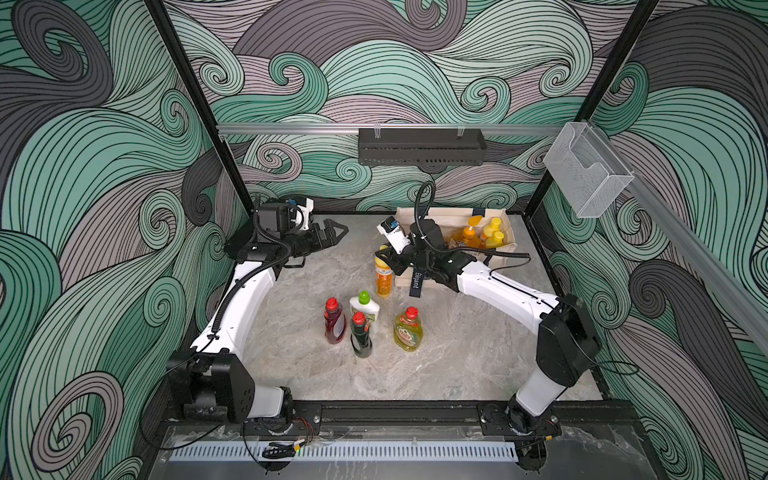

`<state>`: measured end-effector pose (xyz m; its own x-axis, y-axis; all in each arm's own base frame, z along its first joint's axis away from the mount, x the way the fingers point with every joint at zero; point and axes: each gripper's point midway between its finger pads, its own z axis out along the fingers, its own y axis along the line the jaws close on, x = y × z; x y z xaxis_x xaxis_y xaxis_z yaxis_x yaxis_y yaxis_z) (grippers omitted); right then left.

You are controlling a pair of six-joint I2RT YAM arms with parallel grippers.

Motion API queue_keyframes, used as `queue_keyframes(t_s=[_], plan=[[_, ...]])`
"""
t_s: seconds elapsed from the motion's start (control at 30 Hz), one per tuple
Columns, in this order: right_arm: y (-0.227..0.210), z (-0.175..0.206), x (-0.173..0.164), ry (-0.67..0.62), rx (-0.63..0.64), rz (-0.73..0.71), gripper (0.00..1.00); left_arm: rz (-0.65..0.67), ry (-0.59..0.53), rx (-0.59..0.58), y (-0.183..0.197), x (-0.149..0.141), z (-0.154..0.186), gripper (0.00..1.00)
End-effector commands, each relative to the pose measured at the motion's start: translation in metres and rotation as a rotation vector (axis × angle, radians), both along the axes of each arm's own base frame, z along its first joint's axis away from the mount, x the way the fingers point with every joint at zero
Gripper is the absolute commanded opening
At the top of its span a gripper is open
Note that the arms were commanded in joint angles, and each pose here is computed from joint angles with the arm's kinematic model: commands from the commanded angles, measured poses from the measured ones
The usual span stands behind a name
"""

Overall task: Pack dish soap into the shopping bag
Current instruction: Pick up the bottle of dish soap at the center of the board.

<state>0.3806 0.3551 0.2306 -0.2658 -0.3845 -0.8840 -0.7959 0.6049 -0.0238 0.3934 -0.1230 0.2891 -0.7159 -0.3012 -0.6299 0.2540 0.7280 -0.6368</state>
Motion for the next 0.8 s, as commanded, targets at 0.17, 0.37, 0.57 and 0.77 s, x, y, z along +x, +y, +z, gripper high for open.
queue_keyframes(t_s=[0.17,0.37,0.57,0.77], plan=[[-0.003,0.053,0.002,-0.103,-0.004,-0.027,0.0,-0.025,-0.021,0.011,-0.008,-0.001,0.007,0.99],[-0.004,0.077,0.005,-0.131,0.001,-0.042,0.0,-0.038,-0.022,0.02,-0.013,-0.003,0.007,0.98],[-0.005,0.106,0.005,-0.165,0.016,-0.061,0.0,-0.042,-0.026,0.029,-0.015,-0.006,0.008,0.98],[-0.01,0.136,0.006,-0.197,0.032,-0.08,0.0,-0.055,-0.026,0.03,-0.019,-0.007,0.009,0.99]])
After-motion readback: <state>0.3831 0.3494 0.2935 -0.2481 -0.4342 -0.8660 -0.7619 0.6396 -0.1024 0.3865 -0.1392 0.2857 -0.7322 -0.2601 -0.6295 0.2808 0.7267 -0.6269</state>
